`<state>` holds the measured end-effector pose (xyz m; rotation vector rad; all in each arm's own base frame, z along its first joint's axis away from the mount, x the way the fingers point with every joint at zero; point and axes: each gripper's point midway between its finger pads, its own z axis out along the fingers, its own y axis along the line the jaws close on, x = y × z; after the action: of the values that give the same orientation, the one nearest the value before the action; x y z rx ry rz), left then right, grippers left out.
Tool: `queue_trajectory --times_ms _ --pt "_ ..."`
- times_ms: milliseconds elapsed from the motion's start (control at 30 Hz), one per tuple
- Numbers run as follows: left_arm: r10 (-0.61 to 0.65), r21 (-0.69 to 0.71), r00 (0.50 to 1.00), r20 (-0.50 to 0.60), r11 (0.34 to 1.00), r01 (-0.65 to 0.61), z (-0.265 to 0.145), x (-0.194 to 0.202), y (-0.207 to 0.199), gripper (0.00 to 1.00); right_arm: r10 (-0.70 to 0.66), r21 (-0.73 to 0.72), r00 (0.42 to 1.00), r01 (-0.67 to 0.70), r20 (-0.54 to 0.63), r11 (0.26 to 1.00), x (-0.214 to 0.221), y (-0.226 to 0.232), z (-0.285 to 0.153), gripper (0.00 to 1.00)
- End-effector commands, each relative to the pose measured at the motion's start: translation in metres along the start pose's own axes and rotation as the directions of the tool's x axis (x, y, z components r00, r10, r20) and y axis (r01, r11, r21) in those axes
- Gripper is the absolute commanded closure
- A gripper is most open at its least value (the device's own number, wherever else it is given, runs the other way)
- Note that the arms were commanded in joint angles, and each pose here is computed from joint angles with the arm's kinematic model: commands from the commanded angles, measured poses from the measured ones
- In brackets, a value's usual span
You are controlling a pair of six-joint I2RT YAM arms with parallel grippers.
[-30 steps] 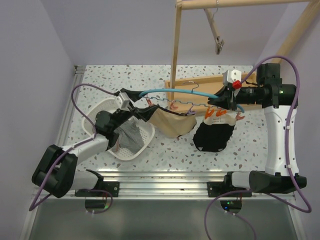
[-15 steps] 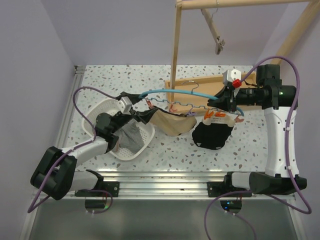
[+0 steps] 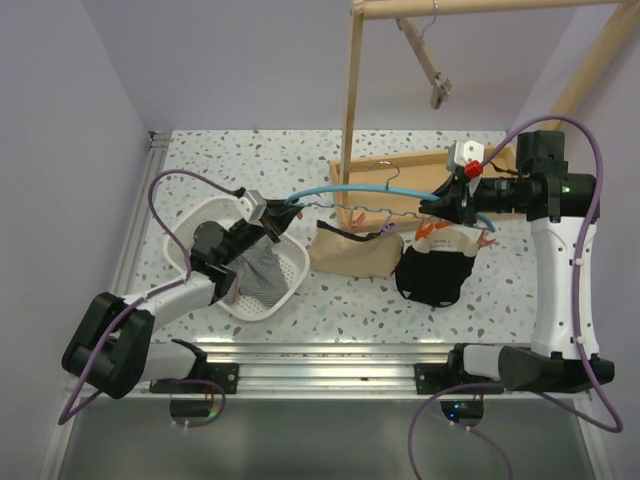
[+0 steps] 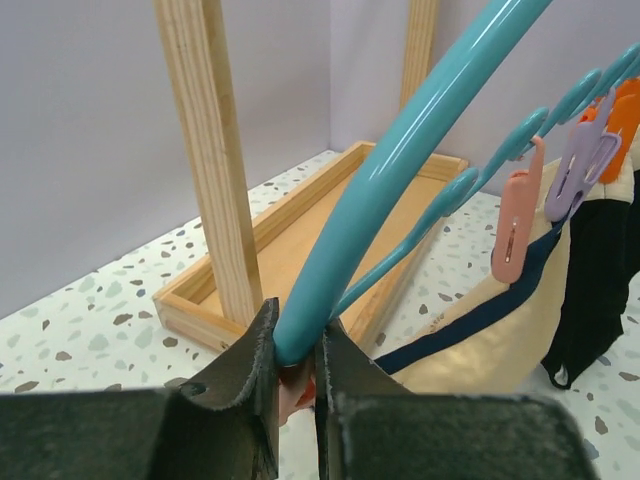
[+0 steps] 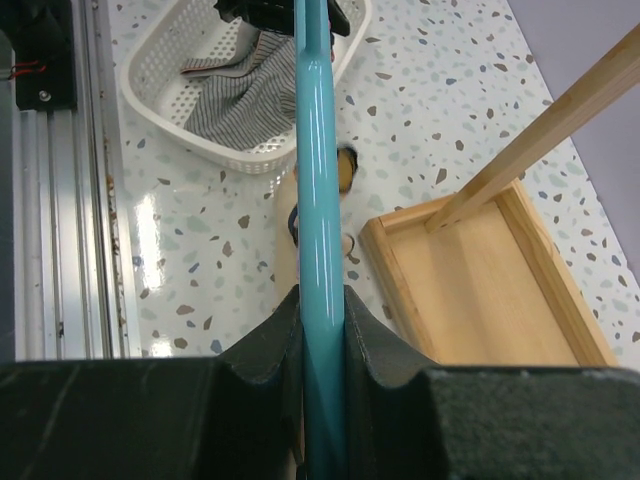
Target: Remove the underwear clipped to the hanger
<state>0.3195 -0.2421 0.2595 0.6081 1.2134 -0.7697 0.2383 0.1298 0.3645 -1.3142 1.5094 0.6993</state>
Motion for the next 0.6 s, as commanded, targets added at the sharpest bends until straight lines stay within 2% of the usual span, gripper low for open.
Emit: queue_trajectory --times_ms 0,67,133,167,200,267,300,400,533,567 --pt "0.061 0.087 0.993 0.101 0.994 -0.070 0.011 -0.037 -0.019 0.89 0.030 -0.047 0.997 -0.027 0.075 0.999 -0.017 0.014 0.002 1.00" --pt "0.056 0.085 0.993 0.102 0.994 -0.064 0.009 -0.038 -0.019 0.69 0.032 -0.040 0.997 -0.030 0.072 0.999 -0.016 0.013 0.003 1.00" --pt "0.047 0.083 0.993 0.105 0.995 -0.056 0.008 -0.039 -0.020 0.53 0.032 -0.034 0.997 -0.030 0.074 0.999 -0.017 0.012 0.002 1.00" --pt "0.046 0.080 0.993 0.106 0.995 -0.055 0.007 -0.040 -0.020 0.49 0.031 -0.032 0.997 -0.029 0.073 0.999 -0.018 0.012 0.002 1.00" --pt "0.041 0.076 0.993 0.108 0.996 -0.049 0.007 -0.040 -0.020 0.38 0.027 -0.025 0.997 -0.026 0.074 0.999 -0.018 0.011 0.002 1.00" --pt "0.035 0.060 0.993 0.114 0.997 -0.042 0.004 -0.042 -0.019 0.25 0.033 -0.015 0.997 -0.032 0.070 0.999 -0.018 0.010 0.001 1.00" --pt "0.031 0.052 0.992 0.118 0.998 -0.037 0.002 -0.043 -0.018 0.12 0.038 -0.001 0.997 -0.038 0.067 0.999 -0.018 0.007 0.001 1.00" --pt "0.029 -0.008 0.991 0.127 1.000 -0.028 -0.006 -0.046 -0.012 0.00 0.053 0.039 0.996 -0.056 0.070 0.998 -0.020 -0.002 0.001 1.00" --pt "0.021 -0.146 0.998 0.066 0.989 -0.012 -0.024 -0.034 0.005 0.00 0.091 0.113 0.993 -0.099 0.071 0.989 -0.018 -0.016 0.001 1.00" --pt "0.033 -0.189 0.996 0.083 0.982 -0.017 -0.030 -0.042 0.010 0.00 0.096 0.123 0.993 -0.104 0.071 0.987 -0.018 -0.017 0.000 1.00"
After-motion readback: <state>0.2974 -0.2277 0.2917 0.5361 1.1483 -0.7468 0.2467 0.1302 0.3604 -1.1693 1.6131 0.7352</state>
